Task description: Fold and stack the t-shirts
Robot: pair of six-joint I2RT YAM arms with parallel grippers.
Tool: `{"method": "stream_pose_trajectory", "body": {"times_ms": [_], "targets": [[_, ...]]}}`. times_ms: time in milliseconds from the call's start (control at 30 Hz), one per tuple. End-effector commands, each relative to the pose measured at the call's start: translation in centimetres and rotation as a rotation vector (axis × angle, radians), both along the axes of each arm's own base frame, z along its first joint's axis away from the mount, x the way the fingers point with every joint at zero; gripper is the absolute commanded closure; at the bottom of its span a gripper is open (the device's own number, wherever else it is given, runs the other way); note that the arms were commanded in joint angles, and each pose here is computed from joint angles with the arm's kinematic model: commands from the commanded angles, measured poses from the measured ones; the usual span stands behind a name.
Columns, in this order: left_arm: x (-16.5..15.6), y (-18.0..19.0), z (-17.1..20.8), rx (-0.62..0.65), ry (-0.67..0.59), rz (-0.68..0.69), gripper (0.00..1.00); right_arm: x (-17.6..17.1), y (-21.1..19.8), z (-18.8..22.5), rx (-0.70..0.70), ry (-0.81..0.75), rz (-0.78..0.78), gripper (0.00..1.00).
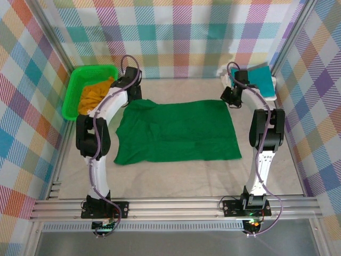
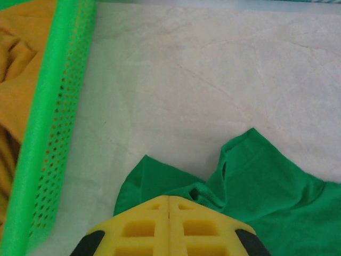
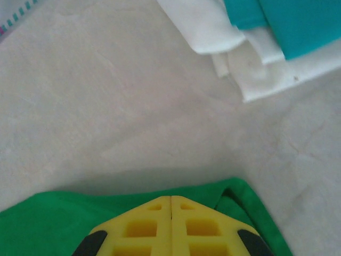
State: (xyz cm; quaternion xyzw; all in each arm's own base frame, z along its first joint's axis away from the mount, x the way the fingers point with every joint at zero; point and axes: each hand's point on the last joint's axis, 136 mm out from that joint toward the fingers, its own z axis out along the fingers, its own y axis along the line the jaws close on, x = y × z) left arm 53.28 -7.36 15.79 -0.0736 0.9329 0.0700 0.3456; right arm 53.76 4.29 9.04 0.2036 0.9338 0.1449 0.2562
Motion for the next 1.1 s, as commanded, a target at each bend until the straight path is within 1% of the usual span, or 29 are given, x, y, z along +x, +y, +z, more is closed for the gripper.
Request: {"method": "stream_pose_trajectory", "body": {"times_ms": [0,100,267,367,467,567,767,933,1067], "targets": [[-0.2,1.2,2.4,0.033,-0.094,0.007,1.0,0.5,-0.3,2.7,0.026,-0.077,-0.018,1.0],[-0.2,1.5,3.4,0.053,-0.095,0.001,1.0,0.9,-0.4,3.5,0.046,-0.088,-0.015,1.0],[-0.6,0.3,7.1,0.02,-0.163,-0.039,1.0,0.9,-0.4,6.2,0.049,-0.143,-0.011,1.0],[-1.5,-0.1,7.8,0.016,-0.155,-0.052,1.0,0.2,-0.4,6.8,0.039,-0.15,-0.009,1.0],[-2.9,-0.4,7.4,0.02,-0.135,-0.053,1.0,-1.0,-0.8,6.2,0.028,-0.136,-0.022,1.0],[-5.0,0.1,6.6,0.009,-0.119,-0.024,1.0,-2.7,-1.4,5.3,0.015,-0.115,-0.054,1.0],[-9.3,2.4,4.1,0.042,-0.08,0.079,1.0,-6.0,-2.5,3.1,0.01,-0.058,-0.107,1.0],[-10.6,3.1,1.9,0.076,-0.017,0.092,1.0,-6.6,-2.5,2.1,0.009,-0.023,-0.106,1.0],[-10.9,3.8,3.0,0.11,-0.022,0.113,1.0,-6.4,-2.7,3.5,0.008,-0.048,-0.112,1.0]]}}
